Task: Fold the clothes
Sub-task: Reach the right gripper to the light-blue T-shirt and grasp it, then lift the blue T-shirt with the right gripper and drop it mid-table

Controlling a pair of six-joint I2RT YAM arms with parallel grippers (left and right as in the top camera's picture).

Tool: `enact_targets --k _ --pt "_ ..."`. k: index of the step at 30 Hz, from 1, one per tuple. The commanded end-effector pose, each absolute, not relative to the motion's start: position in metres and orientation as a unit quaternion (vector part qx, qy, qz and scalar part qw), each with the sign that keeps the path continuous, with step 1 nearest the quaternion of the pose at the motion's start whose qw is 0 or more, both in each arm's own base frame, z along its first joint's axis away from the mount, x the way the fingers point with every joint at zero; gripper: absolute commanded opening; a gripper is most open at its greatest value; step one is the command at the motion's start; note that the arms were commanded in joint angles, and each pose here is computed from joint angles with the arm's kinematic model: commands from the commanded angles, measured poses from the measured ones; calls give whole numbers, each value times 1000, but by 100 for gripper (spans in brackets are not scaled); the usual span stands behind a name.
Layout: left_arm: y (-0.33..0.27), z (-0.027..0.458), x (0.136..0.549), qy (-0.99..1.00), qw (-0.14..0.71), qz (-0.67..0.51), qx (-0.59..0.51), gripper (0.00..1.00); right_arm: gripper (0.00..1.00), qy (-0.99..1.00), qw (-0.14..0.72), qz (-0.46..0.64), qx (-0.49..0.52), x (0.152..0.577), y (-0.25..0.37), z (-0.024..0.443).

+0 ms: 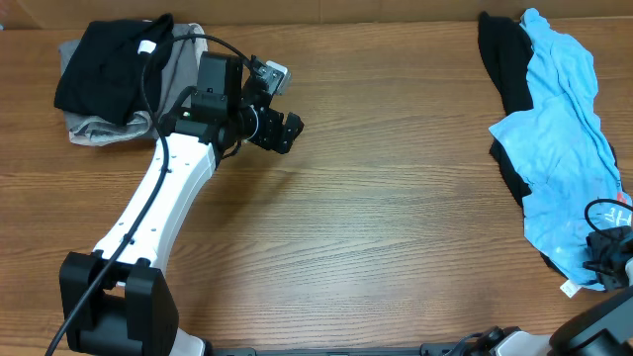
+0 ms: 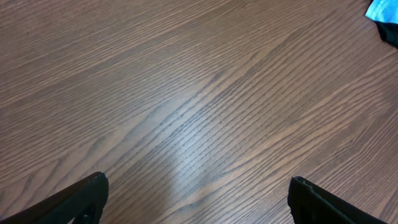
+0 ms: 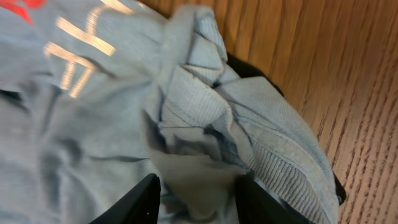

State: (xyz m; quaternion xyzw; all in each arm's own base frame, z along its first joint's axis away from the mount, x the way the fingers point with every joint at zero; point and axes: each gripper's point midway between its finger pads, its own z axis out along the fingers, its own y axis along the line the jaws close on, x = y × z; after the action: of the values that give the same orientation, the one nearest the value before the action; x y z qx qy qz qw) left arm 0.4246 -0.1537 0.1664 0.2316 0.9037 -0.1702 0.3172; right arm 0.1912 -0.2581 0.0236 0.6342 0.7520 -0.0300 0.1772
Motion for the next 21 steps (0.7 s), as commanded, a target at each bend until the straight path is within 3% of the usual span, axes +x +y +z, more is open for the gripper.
enact_targets --k 1,4,7,10,15,21 --pt "-156 173 430 901 326 -169 231 94 43 755 156 -28 637 187 -254 9" --pt "-156 173 430 901 326 -169 231 94 39 755 157 -23 636 189 -254 8" --pt "-157 173 430 901 326 -169 231 94 15 755 161 -19 635 191 -255 10" --pt "-157 173 430 901 326 -169 231 94 4 754 167 -11 635 196 -256 14" --pt "-155 175 433 899 333 -166 230 93 4 755 183 11 629 211 -262 39" --pt "-157 195 440 889 358 -166 232 89 4 785 230 55 573 242 -267 113"
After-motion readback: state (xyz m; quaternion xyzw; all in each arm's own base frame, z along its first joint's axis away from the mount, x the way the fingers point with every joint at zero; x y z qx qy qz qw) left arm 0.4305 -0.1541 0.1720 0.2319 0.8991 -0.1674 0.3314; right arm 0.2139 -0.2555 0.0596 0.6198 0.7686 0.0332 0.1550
